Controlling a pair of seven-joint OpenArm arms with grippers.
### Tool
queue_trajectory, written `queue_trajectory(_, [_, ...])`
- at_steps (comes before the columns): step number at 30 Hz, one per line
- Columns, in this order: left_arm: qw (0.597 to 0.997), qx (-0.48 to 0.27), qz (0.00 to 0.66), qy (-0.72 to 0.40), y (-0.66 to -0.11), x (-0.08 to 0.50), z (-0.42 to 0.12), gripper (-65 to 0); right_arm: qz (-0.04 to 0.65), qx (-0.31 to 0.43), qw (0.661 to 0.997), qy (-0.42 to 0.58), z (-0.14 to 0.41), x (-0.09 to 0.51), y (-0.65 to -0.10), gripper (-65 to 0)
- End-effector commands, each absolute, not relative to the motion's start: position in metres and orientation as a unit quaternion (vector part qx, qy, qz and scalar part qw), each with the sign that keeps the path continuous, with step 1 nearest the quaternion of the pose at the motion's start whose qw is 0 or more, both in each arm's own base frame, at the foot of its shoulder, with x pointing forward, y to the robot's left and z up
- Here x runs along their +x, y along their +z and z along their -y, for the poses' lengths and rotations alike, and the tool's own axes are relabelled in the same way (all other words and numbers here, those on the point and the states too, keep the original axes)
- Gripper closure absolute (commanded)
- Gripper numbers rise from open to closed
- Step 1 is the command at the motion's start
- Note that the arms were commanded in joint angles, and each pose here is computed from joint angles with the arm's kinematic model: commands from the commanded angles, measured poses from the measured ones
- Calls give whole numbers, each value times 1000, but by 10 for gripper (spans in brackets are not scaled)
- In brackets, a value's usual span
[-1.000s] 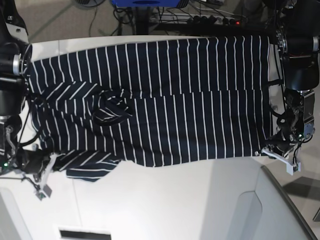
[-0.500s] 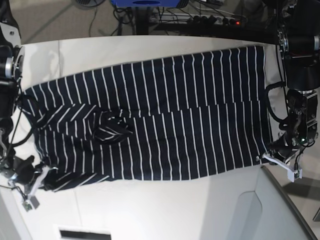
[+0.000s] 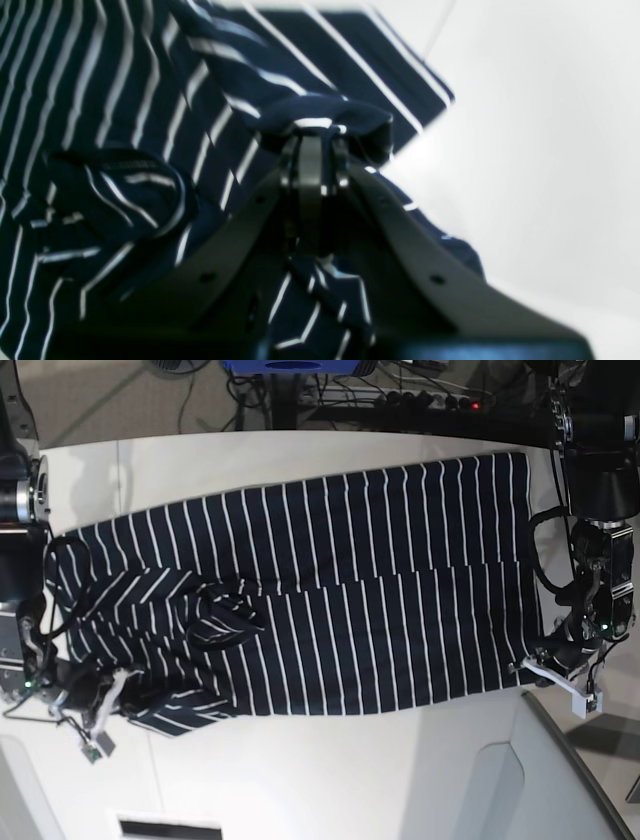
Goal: Layout the t-shirt on the table in an organized manner, then fold the t-shirt properly
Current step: 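Grasp the shirt corners with both grippers and pull them apart, then drag the shirt with both grippers toward the left gripper's side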
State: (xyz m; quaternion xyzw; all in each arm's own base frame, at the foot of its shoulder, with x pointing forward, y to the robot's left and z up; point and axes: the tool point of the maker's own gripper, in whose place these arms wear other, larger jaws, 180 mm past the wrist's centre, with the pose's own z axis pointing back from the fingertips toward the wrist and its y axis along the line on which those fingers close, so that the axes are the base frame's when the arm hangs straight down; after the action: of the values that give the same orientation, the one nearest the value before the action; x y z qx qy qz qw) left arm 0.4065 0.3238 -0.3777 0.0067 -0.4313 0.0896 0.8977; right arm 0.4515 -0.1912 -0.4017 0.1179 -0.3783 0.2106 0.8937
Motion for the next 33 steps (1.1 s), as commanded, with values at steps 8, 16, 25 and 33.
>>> queue_trajectory(8, [883,13,464,72,-354,410,-325,0,454,114,857,213,187,503,-334,-8])
queue_trajectory(16, [877,12,476,59,-346,405,-318,0,445,127,861,211,176,499,-344,-8])
queue_trajectory(25, [881,-13,462,100,-334,373,-329,0,399,132,888,187,189,480,-379,-8])
queue_trajectory(33, [902,-32,424,77,-360,323,-304,0,319,115,922,186,208,449,-412,-8])
